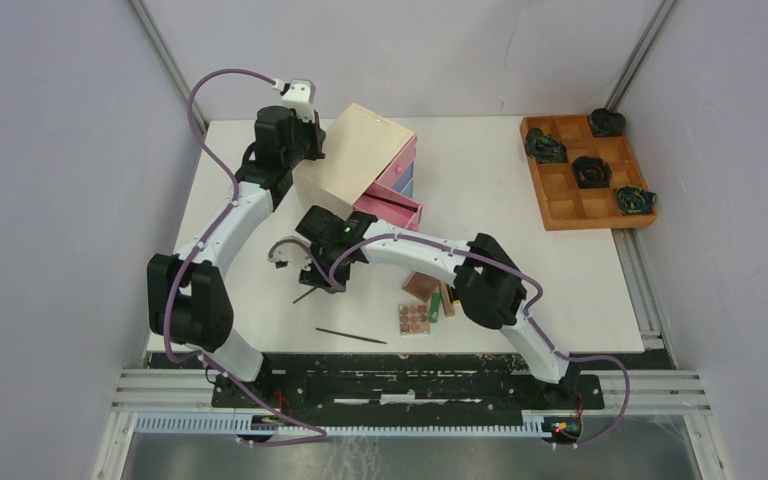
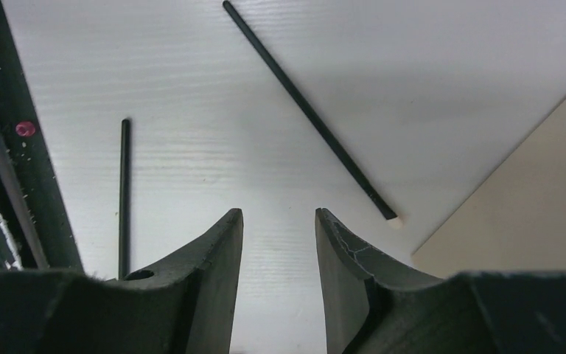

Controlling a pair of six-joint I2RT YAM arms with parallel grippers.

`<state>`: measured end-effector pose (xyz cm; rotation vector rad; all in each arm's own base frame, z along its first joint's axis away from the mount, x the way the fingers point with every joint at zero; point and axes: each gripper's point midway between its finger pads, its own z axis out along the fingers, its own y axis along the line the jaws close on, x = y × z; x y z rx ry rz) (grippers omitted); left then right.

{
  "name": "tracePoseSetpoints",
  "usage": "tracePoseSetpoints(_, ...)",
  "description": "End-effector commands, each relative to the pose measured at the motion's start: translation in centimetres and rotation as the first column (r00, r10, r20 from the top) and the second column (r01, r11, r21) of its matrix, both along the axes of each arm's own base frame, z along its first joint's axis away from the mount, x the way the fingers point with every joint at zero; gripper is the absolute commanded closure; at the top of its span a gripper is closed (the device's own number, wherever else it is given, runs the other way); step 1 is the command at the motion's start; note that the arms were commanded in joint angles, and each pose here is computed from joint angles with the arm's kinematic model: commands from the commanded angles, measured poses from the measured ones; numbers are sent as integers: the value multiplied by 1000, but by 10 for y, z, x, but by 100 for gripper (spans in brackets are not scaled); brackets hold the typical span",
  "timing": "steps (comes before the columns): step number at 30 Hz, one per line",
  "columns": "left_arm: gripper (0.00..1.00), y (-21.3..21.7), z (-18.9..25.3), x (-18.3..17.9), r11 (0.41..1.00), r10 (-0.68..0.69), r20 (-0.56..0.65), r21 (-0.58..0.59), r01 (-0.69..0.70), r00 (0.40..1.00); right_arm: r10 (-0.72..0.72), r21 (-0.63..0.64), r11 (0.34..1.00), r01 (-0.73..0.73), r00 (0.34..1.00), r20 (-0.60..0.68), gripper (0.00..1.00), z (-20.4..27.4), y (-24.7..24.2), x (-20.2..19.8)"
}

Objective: Organize the makeup
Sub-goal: Pick up the makeup brush from the center of the board.

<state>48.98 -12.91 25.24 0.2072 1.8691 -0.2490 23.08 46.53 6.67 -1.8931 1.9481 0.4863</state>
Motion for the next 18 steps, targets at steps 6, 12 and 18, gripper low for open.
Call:
tracePoseSetpoints(6, 97, 27, -122, -48, 992, 80, -406, 118, -34, 911, 22, 69, 997, -28, 997, 77, 53, 3, 26, 38)
tracePoseSetpoints(12, 97, 27, -124, -47, 993, 80, -408, 116, -35, 909, 36, 38, 999, -38, 999, 31, 53, -20, 22, 43)
tracePoseSetpoints(18, 97, 28, -122, -48, 992, 84, -405, 121, -38, 910, 42, 30, 999, -42, 999, -3, 53, -36, 23, 43)
